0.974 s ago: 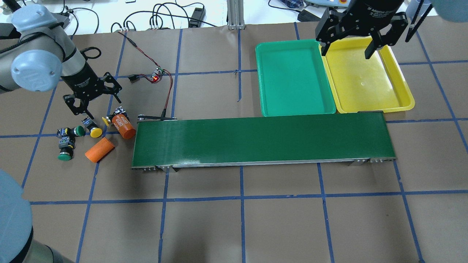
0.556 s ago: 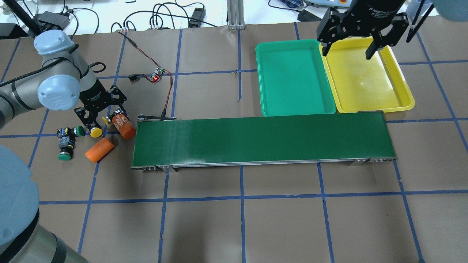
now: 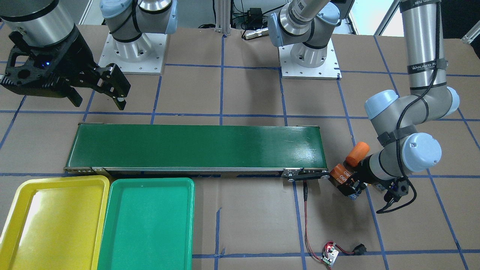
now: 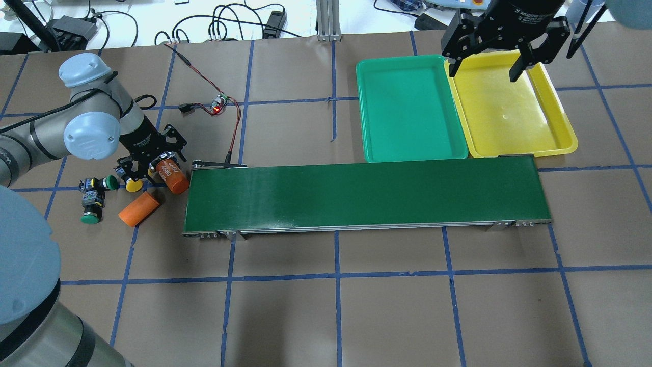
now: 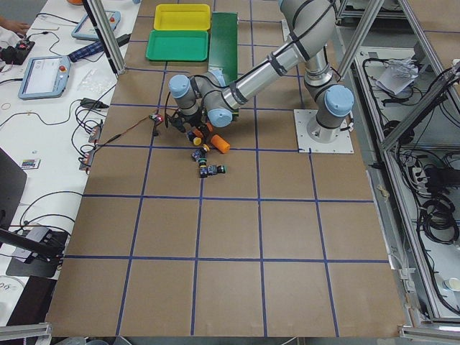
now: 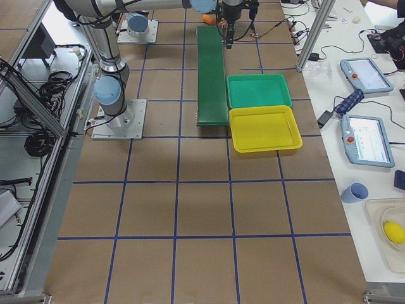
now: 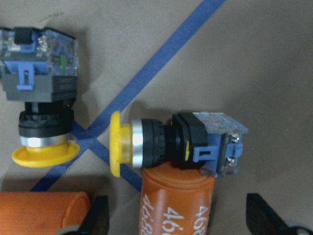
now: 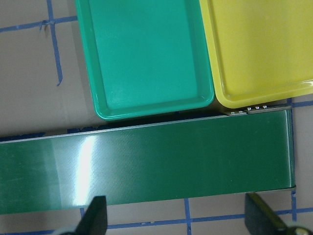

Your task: Sort buttons by color to trays

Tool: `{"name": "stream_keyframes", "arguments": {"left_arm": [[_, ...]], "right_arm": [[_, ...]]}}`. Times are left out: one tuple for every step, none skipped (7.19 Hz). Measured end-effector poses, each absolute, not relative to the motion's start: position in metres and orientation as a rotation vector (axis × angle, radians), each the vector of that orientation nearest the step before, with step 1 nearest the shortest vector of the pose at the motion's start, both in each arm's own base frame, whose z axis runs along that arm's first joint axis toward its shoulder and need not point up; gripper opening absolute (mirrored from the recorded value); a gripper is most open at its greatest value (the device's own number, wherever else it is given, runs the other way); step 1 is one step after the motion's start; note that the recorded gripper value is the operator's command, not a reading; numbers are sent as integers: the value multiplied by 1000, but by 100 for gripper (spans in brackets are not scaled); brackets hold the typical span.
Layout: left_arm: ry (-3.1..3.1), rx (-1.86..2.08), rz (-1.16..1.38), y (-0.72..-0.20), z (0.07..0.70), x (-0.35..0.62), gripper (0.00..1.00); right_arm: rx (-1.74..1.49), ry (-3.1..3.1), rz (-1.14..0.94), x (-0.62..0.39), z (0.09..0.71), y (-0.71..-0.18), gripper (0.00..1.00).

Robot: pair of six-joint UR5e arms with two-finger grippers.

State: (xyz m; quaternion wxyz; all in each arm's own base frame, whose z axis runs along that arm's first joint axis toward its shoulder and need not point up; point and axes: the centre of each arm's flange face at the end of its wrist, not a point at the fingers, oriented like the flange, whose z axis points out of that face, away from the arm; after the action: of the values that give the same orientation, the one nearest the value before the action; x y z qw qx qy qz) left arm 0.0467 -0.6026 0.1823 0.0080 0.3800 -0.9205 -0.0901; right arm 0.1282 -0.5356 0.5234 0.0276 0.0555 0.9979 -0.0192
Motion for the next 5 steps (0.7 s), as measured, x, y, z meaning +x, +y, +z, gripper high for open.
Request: {"name": "stream_keyframes", "arguments": {"left_arm": [[-2869,1179,-306,-600,176,45,30],[-2870,1150,-327,-598,168,44,1],[-2882,1098,-334,-597,164,44,0],[-2893,1053,-332,-598,164,47,0],[-2900,1026,-317,-599,170,51,0]], "right_arm": [[172,3082,-55,128,523,-536,100],[171,3082,-53,128,522,-535,100],[170,3082,-55,129,523,-535,100],[169,3083,-56,128,522,-536,100],[169,3084,-58,128,523,-536,100]]}}
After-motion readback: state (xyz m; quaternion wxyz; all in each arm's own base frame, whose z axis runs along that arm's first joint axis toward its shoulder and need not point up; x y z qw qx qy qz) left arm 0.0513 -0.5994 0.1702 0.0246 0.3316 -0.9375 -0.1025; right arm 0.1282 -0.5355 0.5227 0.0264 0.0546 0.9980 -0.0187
